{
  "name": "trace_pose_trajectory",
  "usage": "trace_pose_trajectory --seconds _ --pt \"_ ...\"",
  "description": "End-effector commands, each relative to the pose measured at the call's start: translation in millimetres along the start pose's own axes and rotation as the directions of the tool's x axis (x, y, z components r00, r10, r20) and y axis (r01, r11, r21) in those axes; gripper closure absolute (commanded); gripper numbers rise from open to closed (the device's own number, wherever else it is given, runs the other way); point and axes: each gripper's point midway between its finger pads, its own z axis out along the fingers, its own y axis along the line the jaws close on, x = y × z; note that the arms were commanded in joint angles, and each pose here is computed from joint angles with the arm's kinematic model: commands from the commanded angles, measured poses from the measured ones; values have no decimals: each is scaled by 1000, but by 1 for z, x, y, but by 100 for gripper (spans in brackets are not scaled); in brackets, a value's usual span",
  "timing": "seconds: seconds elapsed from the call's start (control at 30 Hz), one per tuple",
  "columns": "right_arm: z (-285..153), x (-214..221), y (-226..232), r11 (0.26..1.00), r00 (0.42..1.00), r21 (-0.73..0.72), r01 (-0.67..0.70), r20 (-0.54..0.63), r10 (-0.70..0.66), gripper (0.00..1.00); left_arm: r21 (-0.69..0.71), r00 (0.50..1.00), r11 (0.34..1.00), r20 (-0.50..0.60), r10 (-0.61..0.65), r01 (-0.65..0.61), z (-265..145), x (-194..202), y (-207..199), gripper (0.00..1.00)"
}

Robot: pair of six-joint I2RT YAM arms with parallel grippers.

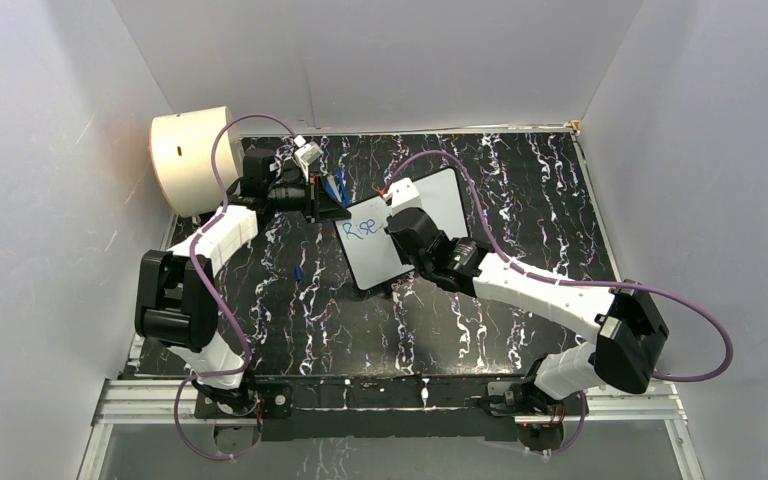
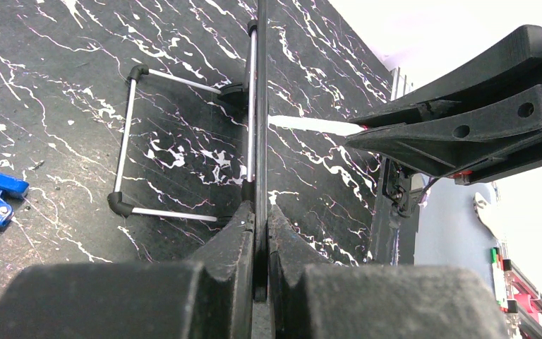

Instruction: Write a sentence on the whiteboard

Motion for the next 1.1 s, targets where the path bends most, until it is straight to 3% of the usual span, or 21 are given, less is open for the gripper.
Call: trace_pose_trajectory --seconds 0.0,1.07 --pt "-2 -21 -5 1000 996 12 -28 83 27 100 43 999 998 10 48 -48 -5 -11 -20 100" --pt "-1 -44 -10 999 987 46 -29 159 21 100 49 999 998 8 43 -43 -5 -11 -21 100"
